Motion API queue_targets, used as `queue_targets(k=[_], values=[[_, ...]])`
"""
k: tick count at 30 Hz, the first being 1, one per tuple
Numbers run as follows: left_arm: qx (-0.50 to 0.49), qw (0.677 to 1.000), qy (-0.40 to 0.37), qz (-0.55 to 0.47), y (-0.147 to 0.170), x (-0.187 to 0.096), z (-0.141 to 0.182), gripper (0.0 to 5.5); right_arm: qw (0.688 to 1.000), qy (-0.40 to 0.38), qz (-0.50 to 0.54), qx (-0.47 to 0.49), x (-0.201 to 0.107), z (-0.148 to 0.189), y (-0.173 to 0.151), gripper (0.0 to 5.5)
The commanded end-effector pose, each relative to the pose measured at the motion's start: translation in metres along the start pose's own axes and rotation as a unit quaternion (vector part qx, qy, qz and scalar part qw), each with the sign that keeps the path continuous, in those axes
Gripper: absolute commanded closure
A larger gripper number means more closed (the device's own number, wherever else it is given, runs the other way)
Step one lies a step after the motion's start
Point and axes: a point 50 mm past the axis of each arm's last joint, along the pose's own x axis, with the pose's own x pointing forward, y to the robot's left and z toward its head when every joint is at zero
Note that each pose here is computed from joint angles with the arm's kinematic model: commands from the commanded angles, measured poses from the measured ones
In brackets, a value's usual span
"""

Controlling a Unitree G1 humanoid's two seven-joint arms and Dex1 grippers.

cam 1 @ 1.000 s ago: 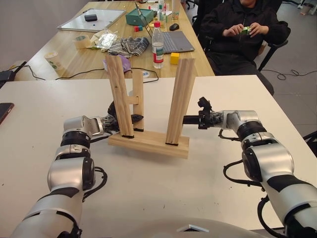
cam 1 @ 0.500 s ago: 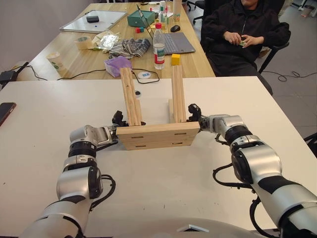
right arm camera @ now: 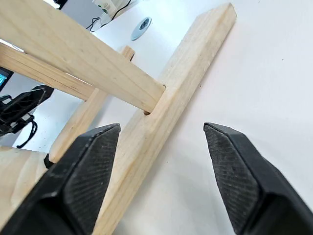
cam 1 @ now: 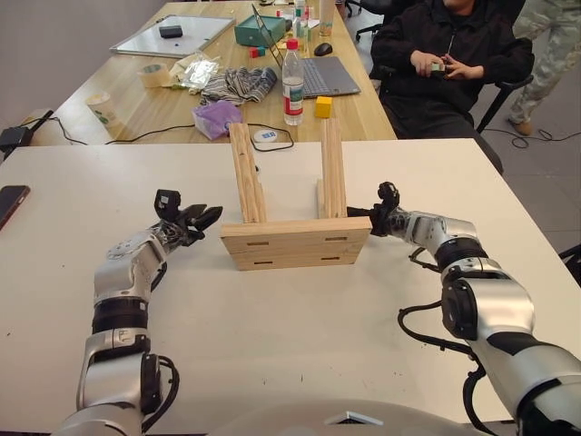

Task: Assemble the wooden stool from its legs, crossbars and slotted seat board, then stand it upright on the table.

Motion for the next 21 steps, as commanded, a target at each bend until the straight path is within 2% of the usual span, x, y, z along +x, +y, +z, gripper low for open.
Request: queue_targets(k=[1, 5, 8, 13, 21], values=[[0.116, 0.992, 0.013, -0.053, -0.006, -0.022, -0.001, 2.93, 0.993, -0.026, -0.038, -0.107, -0.028, 0.01, -0.017, 2.35], [0.226, 0.958, 0.071, -0.161, -0.017, -0.047, -0.002, 2.93, 0.964, -0.008, 0.043, -0.261, -0.066, 0.022, -0.01, 2.35], [0.248, 0.94, 0.092, -0.213, -0.025, -0.058, 0.001, 2.93, 0.933, 0.058, 0.116, -0.334, -0.082, 0.015, 0.002, 2.35], [0.253, 0.936, 0.074, -0.234, -0.033, -0.051, 0.002, 2.93, 0.917, 0.099, 0.204, -0.329, -0.08, -0.004, 0.024, 2.35], [0.241, 0.936, 0.06, -0.251, -0.037, -0.033, -0.003, 2.93, 0.923, 0.077, 0.218, -0.308, -0.061, -0.005, 0.036, 2.35]])
